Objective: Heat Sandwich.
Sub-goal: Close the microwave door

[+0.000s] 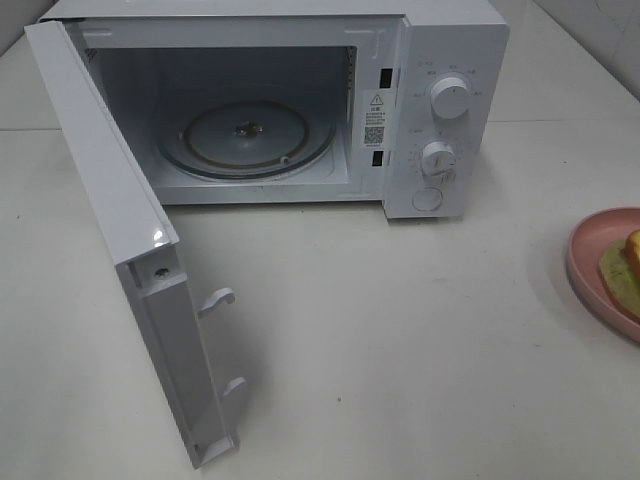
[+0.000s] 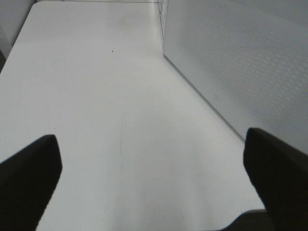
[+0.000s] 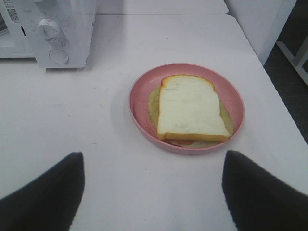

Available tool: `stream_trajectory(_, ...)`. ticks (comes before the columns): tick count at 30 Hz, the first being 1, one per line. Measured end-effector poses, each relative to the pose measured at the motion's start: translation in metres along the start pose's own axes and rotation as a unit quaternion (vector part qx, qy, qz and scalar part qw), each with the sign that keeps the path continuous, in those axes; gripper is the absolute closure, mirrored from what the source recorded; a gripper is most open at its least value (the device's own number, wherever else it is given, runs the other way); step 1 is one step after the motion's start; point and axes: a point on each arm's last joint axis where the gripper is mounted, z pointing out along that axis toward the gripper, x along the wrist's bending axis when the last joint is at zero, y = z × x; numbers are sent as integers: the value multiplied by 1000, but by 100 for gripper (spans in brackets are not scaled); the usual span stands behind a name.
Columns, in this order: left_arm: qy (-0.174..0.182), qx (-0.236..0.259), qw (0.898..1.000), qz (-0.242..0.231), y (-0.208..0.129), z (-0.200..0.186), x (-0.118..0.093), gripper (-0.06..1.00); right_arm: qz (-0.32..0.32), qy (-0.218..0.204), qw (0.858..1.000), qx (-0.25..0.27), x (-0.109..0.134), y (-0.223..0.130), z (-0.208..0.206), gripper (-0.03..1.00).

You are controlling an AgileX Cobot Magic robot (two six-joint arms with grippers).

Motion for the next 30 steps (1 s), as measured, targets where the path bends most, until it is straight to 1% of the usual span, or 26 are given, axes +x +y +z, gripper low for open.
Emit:
stream_trajectory(7,0,0,1000,0,0,0,0,-3,1,0,1000,0,0,0,0,21)
stream_trajectory(11,1,-4,1000,1,6,-1,0,-2,1,0,1000,0,0,0,0,21)
stream_trajectory(13,2,-6,1000,0,15,3,0,0,1,0,1000,0,0,0,0,21)
stream_trajectory(16,2,-4,1000,-1,20,7,0,4,1,0,1000,0,0,0,0,21)
stream_trajectory(17,3,3,1000,-2,25,13,0,11,1,0,1000,0,0,0,0,21)
stream_trajectory(19,4,13,1000,-3,30,21,1,22,1,0,1000,0,0,0,0,21)
stream_trajectory(20,4,13,1000,-3,30,21,1,22,1,0,1000,0,0,0,0,21)
stream_trajectory(21,5,23,1000,-4,35,29,1,27,1,0,1000,0,0,0,0,21)
stream_trajectory(22,5,28,1000,-5,37,33,1,40,1,0,1000,0,0,0,0,21)
stream_trajectory(23,6,31,999,-6,39,36,1,46,1,0,1000,0,0,0,0,21)
stream_trajectory(24,6,31,999,-6,39,36,1,46,1,0,1000,0,0,0,0,21)
stream_trajectory(25,6,34,999,-6,41,40,2,52,1,0,1000,0,0,0,0,21)
stream_trajectory(26,7,36,999,-7,45,48,2,63,1,0,1000,0,0,0,0,21)
stream_trajectory(28,8,34,999,-9,47,58,3,74,1,0,1000,0,0,0,0,21)
stream_trajectory(29,8,34,999,-9,47,58,3,74,1,0,1000,0,0,0,0,21)
stream_trajectory(30,9,38,999,-10,46,69,4,83,1,0,1000,0,0,0,0,21)
